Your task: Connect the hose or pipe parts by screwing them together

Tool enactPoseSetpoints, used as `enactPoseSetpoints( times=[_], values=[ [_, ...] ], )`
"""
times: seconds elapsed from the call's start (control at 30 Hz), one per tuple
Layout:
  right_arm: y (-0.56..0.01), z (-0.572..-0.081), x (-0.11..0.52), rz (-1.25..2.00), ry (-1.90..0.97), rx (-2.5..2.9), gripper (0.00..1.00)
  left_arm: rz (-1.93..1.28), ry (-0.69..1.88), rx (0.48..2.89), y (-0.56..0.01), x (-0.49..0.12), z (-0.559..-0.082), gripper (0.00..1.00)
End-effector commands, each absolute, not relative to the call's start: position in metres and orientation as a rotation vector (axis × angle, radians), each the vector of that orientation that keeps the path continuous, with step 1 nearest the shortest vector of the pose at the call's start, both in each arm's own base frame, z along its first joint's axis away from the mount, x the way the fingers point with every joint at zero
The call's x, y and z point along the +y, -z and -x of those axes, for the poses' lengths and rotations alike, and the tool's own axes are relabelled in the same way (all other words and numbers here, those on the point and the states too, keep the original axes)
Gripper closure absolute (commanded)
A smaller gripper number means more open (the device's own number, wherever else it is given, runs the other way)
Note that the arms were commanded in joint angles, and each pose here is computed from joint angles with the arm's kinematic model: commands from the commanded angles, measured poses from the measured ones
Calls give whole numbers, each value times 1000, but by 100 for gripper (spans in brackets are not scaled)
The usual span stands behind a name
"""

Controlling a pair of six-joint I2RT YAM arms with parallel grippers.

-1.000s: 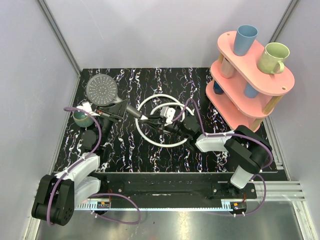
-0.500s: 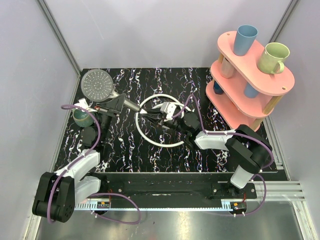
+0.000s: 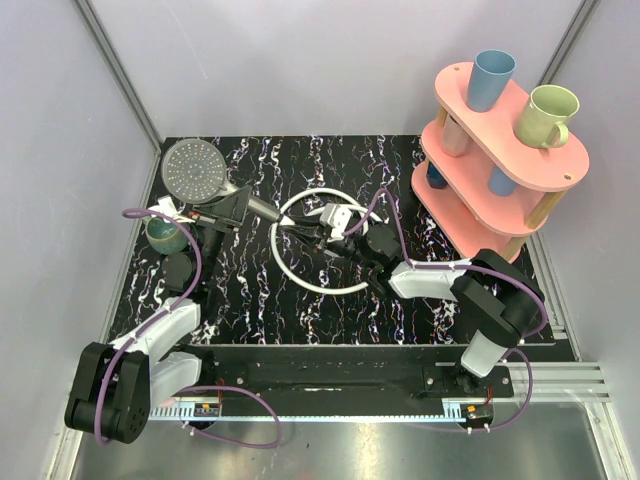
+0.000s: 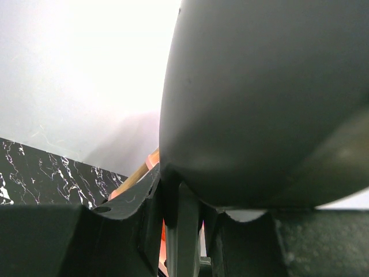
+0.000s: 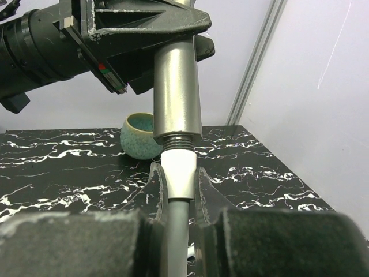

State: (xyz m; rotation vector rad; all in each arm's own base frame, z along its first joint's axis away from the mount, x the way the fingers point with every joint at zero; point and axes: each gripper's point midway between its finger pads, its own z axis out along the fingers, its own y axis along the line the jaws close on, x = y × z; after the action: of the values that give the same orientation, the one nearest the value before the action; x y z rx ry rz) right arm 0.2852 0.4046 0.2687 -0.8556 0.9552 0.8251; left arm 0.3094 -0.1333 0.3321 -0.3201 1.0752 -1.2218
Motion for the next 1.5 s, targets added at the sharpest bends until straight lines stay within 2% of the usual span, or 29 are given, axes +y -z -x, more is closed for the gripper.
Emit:
enactPoseSetpoints(
  times=[0.0,0.27,0.57,1.2,1.47],
  values=[
    [-358,-285,383,714,-722,698,100,34,1316,692,-417,-137,-238,100],
    [-350,-279,389,794,-722,686,100,35,1329,725,-410,-141,-242,100],
    [-366,-260,381,823,-987,618,100,-6,1358,744,-402,-148,-237,100],
    [-402,-282,371,597,-1311,709,100,-72,1295,703,-411,-156,-230,100],
    [-412,-278,369,681,-1431,706,100,-122,1334,690,-422,-165,-226,100]
  ],
)
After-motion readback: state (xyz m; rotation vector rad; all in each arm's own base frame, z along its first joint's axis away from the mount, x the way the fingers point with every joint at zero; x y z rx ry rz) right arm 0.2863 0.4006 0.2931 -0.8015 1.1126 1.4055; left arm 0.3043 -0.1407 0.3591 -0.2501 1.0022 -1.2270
